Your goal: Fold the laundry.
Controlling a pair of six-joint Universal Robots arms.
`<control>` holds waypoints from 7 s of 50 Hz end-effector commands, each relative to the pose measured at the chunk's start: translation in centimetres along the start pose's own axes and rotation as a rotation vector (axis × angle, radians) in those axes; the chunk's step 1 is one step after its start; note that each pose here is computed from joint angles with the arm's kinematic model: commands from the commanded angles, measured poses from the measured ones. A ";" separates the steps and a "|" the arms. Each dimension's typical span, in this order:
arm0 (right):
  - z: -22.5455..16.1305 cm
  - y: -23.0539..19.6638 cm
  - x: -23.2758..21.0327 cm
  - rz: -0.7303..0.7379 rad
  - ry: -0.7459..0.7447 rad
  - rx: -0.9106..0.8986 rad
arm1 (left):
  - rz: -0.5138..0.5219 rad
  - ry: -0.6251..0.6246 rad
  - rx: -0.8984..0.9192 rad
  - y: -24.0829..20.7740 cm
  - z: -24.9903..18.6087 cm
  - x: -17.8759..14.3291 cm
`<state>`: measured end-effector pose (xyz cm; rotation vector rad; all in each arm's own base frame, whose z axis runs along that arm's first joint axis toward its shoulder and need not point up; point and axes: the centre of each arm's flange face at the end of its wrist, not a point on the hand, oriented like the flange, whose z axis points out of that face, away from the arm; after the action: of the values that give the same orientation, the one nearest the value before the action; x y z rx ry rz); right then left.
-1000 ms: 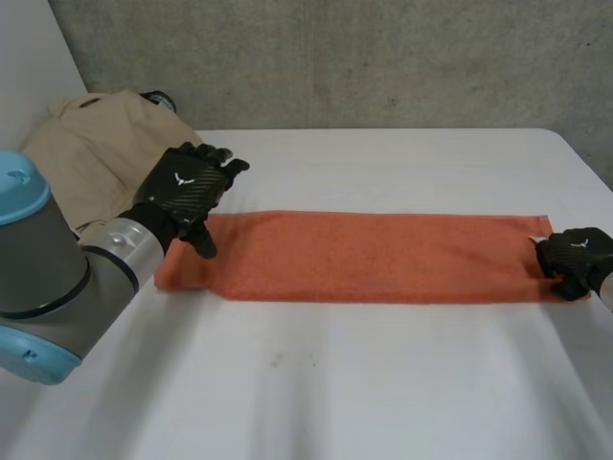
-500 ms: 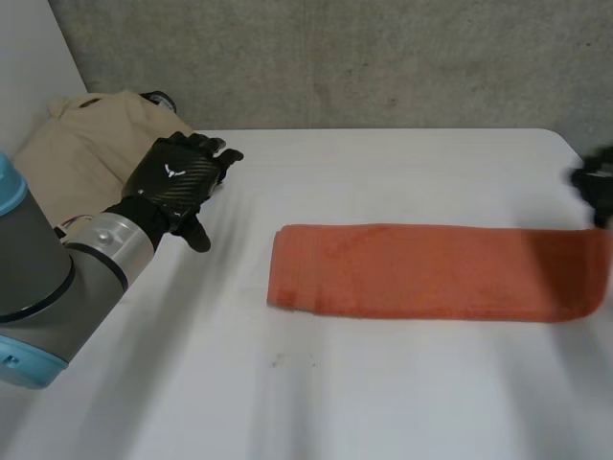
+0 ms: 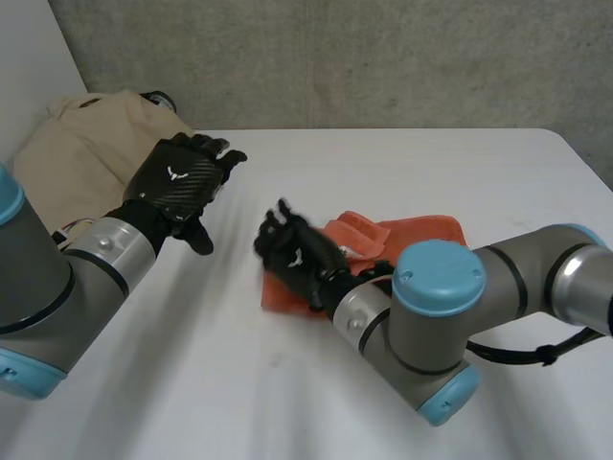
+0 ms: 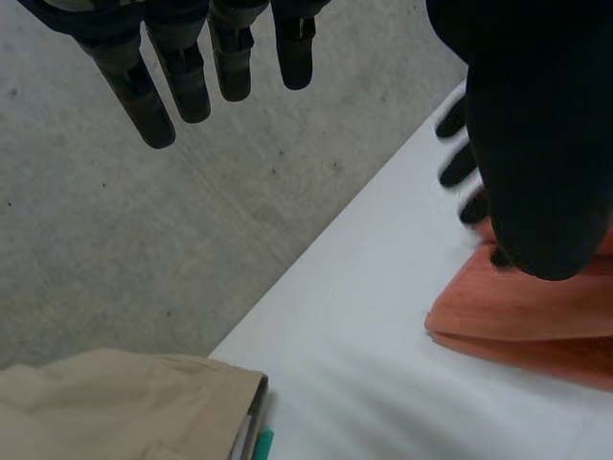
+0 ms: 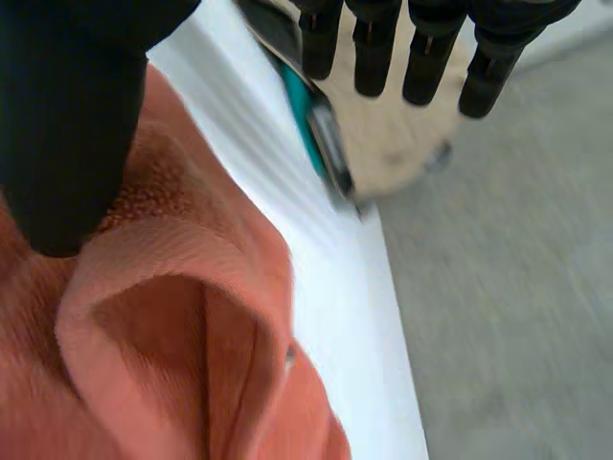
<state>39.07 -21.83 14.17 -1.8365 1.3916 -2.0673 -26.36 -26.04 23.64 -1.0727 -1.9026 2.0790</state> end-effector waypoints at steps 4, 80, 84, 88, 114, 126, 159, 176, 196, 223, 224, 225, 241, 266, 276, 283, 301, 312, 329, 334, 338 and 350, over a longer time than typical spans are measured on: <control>-5.3 5.5 8.7 0.410 0.230 -0.346 | 0.015 0.027 0.099 -2.2 0.8 1.4; -8.7 13.0 6.5 0.405 0.265 -0.531 | -0.032 0.233 0.059 3.9 10.0 16.3; -8.7 13.1 6.5 0.403 0.271 -0.530 | -0.025 0.173 0.043 5.5 11.8 16.2; -8.7 13.1 6.7 0.402 0.275 -0.530 | 0.001 -0.022 -0.002 6.7 13.6 12.6; -10.8 14.7 10.9 0.017 0.281 -0.707 | 0.079 -0.117 -0.115 1.3 3.6 6.4; -4.4 1.3 4.7 -0.173 0.012 -0.087 | -0.021 -0.138 -0.083 0.1 2.9 4.9; -6.8 7.6 11.5 0.942 0.278 -0.387 | -0.258 0.193 0.002 -1.6 6.0 14.8; -4.8 11.1 8.3 0.840 0.112 -0.505 | -0.036 0.123 -0.333 5.6 5.7 14.3; -9.8 10.6 7.2 0.929 0.352 -0.560 | -0.212 0.437 0.118 -7.7 3.8 10.1; -6.0 11.7 3.4 1.162 0.238 -0.437 | -0.385 0.654 0.131 -8.4 2.6 9.9; -6.0 11.8 3.5 1.160 0.245 -0.430 | -0.386 0.654 0.129 -8.3 2.6 9.9; -5.8 11.7 3.9 1.155 0.260 -0.406 | -0.385 0.654 0.130 -8.4 2.6 9.9; -2.6 15.8 12.1 1.058 0.558 -0.289 | -0.378 0.634 0.154 -9.3 2.4 9.2; -7.5 37.4 26.8 0.970 0.991 -0.379 | -0.364 0.604 0.214 -11.5 1.7 8.3; -9.1 38.6 27.2 0.979 1.001 -0.407 | -0.367 0.602 0.209 -11.3 1.8 8.4; -10.7 37.7 29.3 0.788 1.070 -0.526 | -0.368 0.596 0.210 -11.4 1.8 8.4; -6.9 17.0 23.1 0.353 0.580 -0.222 | -0.360 0.250 0.227 -12.3 3.0 1.7; -9.7 8.7 13.4 0.238 0.287 -0.195 | -0.214 -0.205 0.055 -2.0 9.4 -12.3; -11.5 9.0 7.8 0.332 0.150 -0.287 | 0.205 -0.320 -0.016 15.2 16.9 -18.4; -11.6 9.3 8.1 0.336 0.161 -0.299 | 0.175 -0.298 0.004 13.5 17.1 -16.3; -11.6 9.3 8.2 0.334 0.167 -0.297 | 0.108 -0.278 0.102 6.8 15.9 -14.9; -11.8 9.5 10.0 0.319 0.273 -0.351 | -0.299 0.005 0.445 -7.9 8.5 -4.6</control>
<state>22.22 -25.77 16.31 -1.3851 2.0159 -1.9971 -26.78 -40.63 29.71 -0.7165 -1.5745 2.3627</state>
